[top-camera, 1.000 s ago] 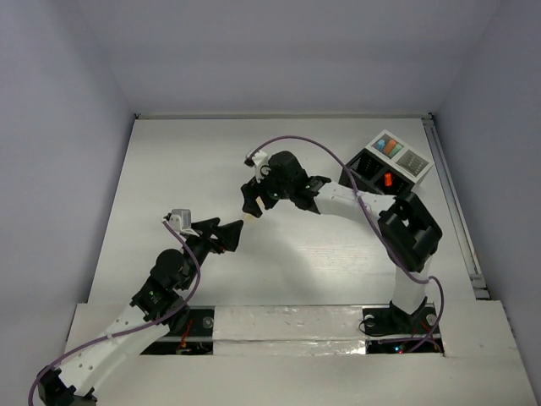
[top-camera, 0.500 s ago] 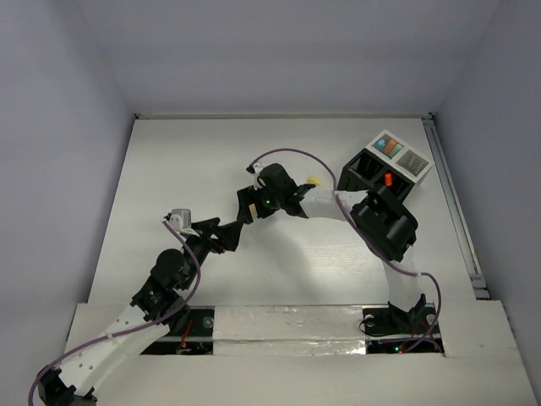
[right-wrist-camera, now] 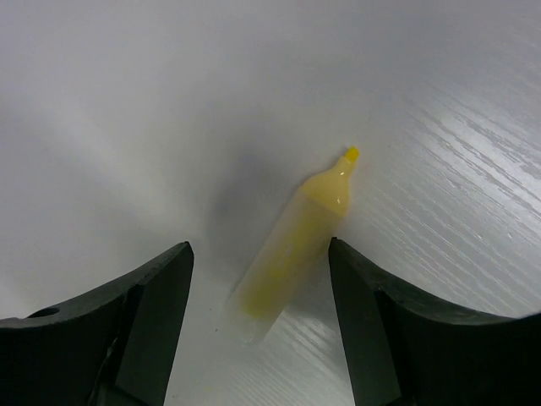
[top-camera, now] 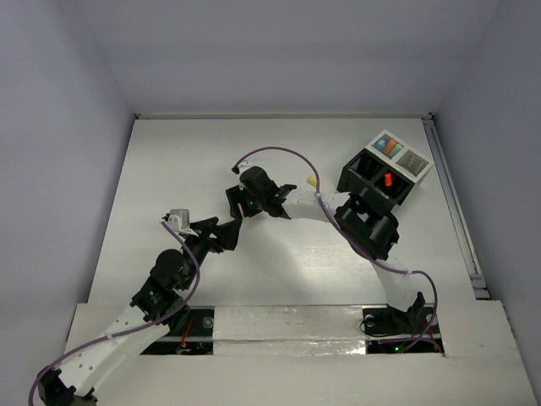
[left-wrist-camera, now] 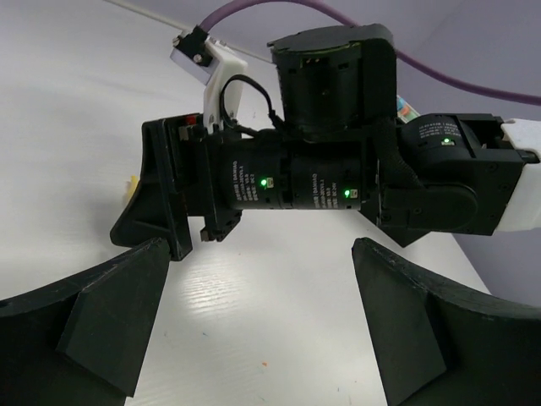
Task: Sort the stationery into containers
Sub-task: Pick up the pen from the center of the board.
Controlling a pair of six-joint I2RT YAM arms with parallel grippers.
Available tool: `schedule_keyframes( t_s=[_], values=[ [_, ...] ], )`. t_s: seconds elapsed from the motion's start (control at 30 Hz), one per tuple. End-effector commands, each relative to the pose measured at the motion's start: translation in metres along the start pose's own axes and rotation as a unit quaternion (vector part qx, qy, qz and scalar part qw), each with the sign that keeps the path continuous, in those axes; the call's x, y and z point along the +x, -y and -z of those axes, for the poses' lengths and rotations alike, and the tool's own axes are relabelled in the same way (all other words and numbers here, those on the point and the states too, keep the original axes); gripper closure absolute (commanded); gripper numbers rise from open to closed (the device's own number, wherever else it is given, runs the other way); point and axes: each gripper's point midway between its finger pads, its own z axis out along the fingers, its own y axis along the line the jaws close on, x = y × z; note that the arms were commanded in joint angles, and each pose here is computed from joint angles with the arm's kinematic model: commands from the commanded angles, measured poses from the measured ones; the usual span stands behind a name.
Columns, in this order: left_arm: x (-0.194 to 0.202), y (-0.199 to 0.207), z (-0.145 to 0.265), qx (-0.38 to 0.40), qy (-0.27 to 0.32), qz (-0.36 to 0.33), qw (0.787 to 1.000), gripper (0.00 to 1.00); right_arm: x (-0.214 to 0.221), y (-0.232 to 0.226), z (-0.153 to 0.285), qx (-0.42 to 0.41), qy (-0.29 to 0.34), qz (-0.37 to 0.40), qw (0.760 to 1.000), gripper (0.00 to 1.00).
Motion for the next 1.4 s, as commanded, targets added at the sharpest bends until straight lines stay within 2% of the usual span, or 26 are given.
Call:
schedule_keyframes(
  t_s=[0.0,0.07,0.13,0.23,0.3,0.33,0.37,0.4,0.53,0.6,0.73,0.93,1.0,1.03,1.07,1.17,1.37],
  values=[
    [-0.012,0.003,0.002,0.004,0.026,0.009,1.000,0.13,0.036,0.028,-0.006,0.084,-0.060,0.026,0.994,0.29],
    [-0.013,0.001,0.003,0.001,0.029,0.011,0.999,0.14,0.037,0.031,-0.008,0.105,-0.060,0.036,0.992,0.32],
    [-0.016,0.000,0.004,-0.001,0.037,0.016,0.999,0.14,0.040,0.033,-0.011,0.119,-0.066,0.049,0.990,0.42],
    [-0.018,-0.004,0.006,-0.011,0.044,0.020,0.999,0.14,0.051,0.041,-0.016,0.144,-0.079,0.057,0.985,0.50],
    [-0.016,-0.008,0.008,-0.019,0.042,0.023,0.999,0.15,0.056,0.048,-0.017,0.159,-0.081,0.054,0.982,0.64],
    [-0.017,-0.007,0.009,-0.018,0.044,0.029,0.998,0.16,0.056,0.048,-0.018,0.162,-0.080,0.049,0.982,0.67],
    [-0.015,-0.008,0.010,-0.019,0.038,0.030,0.999,0.16,0.055,0.050,-0.019,0.166,-0.076,0.046,0.982,0.72],
    [-0.012,-0.007,0.010,-0.017,0.032,0.032,0.999,0.17,0.053,0.049,-0.018,0.167,-0.072,0.043,0.982,0.81],
    [0.004,-0.004,0.013,-0.003,-0.001,0.047,0.999,0.23,0.032,0.039,-0.016,0.151,-0.030,0.024,0.988,0.92],
    [0.016,-0.002,0.013,0.003,-0.024,0.062,0.998,0.29,0.018,0.033,-0.008,0.143,-0.006,0.015,0.990,0.97],
    [0.048,-0.007,0.012,-0.005,-0.080,0.075,0.994,0.31,-0.021,0.027,0.015,0.119,0.067,-0.022,0.990,1.00],
    [0.068,0.000,0.000,0.000,-0.123,0.082,0.989,0.32,-0.066,0.008,0.068,0.070,0.161,-0.062,0.982,1.00],
    [0.062,0.007,-0.007,0.010,-0.115,0.086,0.990,0.33,-0.057,0.006,0.076,0.055,0.160,-0.071,0.983,1.00],
    [0.065,0.007,-0.012,0.004,-0.122,0.083,0.989,0.34,-0.069,-0.002,0.089,0.036,0.185,-0.084,0.979,1.00],
    [0.061,0.011,-0.016,0.008,-0.115,0.087,0.989,0.37,-0.059,0.000,0.090,0.034,0.180,-0.089,0.979,1.00],
    [0.061,0.017,-0.029,0.007,-0.118,0.091,0.989,0.42,-0.070,-0.009,0.106,0.007,0.208,-0.105,0.972,1.00],
    [0.051,0.033,-0.049,0.028,-0.099,0.106,0.989,0.49,-0.069,-0.021,0.117,-0.031,0.216,-0.118,0.969,1.00]
  ],
)
